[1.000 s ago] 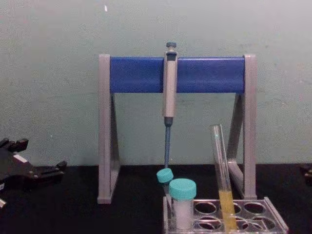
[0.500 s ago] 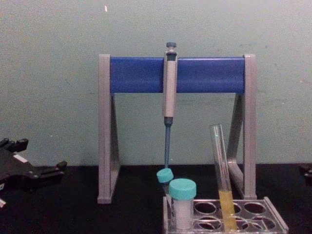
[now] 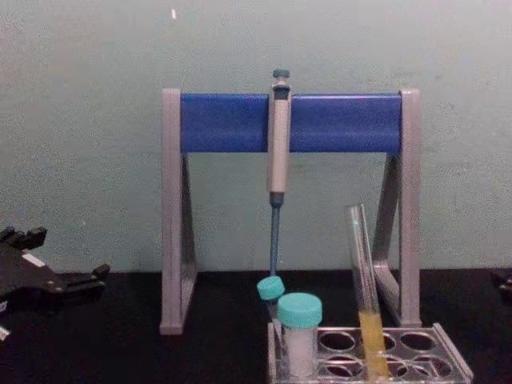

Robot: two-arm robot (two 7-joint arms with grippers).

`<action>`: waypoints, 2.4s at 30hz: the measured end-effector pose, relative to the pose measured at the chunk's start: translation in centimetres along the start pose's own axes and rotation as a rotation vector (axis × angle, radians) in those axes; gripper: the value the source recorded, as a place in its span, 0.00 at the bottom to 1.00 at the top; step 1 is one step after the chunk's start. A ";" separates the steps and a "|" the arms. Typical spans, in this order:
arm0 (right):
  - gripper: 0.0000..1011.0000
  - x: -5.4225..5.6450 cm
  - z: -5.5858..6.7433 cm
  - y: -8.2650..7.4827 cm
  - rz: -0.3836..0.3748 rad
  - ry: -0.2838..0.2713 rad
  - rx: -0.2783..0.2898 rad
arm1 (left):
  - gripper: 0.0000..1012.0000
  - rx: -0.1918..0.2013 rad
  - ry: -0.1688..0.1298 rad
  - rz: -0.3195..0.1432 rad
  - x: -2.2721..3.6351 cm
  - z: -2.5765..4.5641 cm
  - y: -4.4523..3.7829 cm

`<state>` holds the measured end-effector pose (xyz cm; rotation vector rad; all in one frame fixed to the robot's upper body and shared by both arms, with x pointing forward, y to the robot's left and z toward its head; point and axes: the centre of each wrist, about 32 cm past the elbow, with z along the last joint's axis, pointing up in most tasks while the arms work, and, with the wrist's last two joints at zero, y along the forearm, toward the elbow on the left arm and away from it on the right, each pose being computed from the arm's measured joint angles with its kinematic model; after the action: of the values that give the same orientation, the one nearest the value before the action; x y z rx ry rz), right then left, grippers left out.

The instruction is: Pick up the test tube from the test tube rack, shake it, then place it back into the test tube rack.

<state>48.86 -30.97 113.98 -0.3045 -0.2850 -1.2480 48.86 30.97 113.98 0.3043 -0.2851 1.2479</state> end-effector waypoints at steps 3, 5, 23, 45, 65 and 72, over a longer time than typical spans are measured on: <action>0.99 0.0 0.0 0.0 0.000 0.000 0.000 | 1.00 0.000 0.000 0.000 0.00 0.00 0.00; 0.99 0.0 0.0 0.0 0.000 0.000 0.000 | 1.00 0.000 0.000 0.000 0.00 0.00 0.00; 0.99 0.0 0.0 0.0 0.000 0.000 0.000 | 1.00 0.000 0.000 0.000 0.00 0.00 0.00; 0.99 0.0 0.0 0.0 0.000 0.000 0.000 | 1.00 0.000 0.000 0.000 0.00 0.00 0.00; 0.99 -0.3 1.8 -0.5 0.125 0.118 0.025 | 1.00 0.000 0.000 0.000 0.00 0.00 0.00; 0.99 -0.3 3.2 -0.7 0.249 0.214 0.019 | 1.00 0.000 0.000 0.000 0.00 0.00 0.00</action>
<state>47.98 -29.68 116.91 -0.1818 -0.0715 -1.0210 48.86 30.96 113.98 0.3044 -0.2851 1.2479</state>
